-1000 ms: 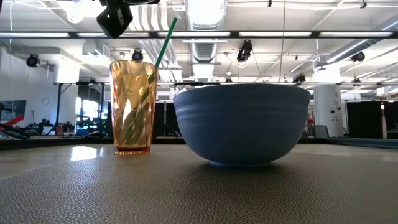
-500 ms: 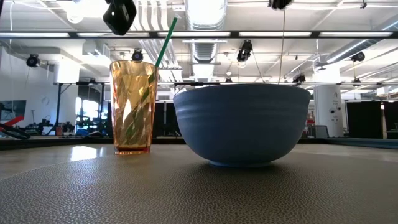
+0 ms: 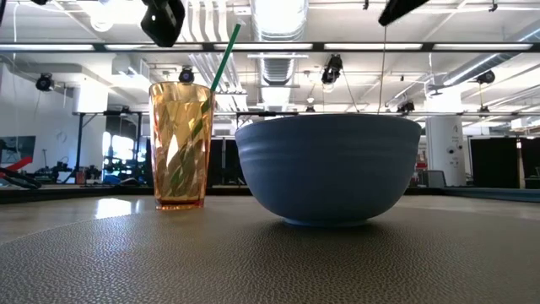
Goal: Pick & Place Utensil
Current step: Put the silver spoon into the blue bowl
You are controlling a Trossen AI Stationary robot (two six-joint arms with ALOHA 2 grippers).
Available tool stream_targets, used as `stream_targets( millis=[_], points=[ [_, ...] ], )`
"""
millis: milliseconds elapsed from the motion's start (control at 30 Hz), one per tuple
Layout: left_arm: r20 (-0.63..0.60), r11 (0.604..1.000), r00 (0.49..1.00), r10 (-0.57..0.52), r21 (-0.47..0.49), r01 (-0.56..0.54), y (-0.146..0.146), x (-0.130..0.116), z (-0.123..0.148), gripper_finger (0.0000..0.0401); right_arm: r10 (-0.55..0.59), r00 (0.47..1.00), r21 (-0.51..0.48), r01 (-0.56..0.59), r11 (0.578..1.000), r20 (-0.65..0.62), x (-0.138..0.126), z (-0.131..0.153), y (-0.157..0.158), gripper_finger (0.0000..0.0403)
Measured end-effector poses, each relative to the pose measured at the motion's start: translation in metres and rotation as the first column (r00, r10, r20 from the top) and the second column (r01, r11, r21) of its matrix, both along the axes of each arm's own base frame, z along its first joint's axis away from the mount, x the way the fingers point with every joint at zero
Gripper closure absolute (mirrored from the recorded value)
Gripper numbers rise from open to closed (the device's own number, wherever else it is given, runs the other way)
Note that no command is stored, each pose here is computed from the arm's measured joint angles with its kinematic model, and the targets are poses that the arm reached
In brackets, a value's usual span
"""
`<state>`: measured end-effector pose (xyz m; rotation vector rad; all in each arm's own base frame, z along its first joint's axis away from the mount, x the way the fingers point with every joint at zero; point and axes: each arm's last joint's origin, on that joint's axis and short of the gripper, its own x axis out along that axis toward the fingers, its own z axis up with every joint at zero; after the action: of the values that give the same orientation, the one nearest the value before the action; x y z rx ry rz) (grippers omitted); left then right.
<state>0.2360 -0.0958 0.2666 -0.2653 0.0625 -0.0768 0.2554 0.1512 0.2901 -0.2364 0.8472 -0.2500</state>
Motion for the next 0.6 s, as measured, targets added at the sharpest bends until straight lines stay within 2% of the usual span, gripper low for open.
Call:
stream_targets(
  millis=[167,333,533,600],
  points=[
    [0.012,1.0,1.0,-0.014,0.021,0.014,-0.007,0.007,-0.007,0.0398,0.061,0.963,0.08,-0.085,0.993,0.263,0.001,-0.013,0.003,0.0204],
    [0.019,1.0,1.0,-0.017,0.023,0.017,-0.011,0.013,-0.013,0.0397,0.117,0.846,0.083,-0.187,0.979,0.52,0.006,-0.018,0.007,0.0204],
    [0.045,0.999,0.999,-0.021,0.036,0.019,-0.014,0.019,-0.018,0.0398,0.111,0.711,0.069,-0.219,0.973,0.695,0.011,-0.019,0.008,0.0204],
    [0.056,0.999,0.998,-0.02,0.034,0.018,-0.015,0.021,-0.02,0.0398,0.105,0.681,0.063,-0.218,0.974,0.725,0.014,-0.022,0.008,0.0204]
  ],
)
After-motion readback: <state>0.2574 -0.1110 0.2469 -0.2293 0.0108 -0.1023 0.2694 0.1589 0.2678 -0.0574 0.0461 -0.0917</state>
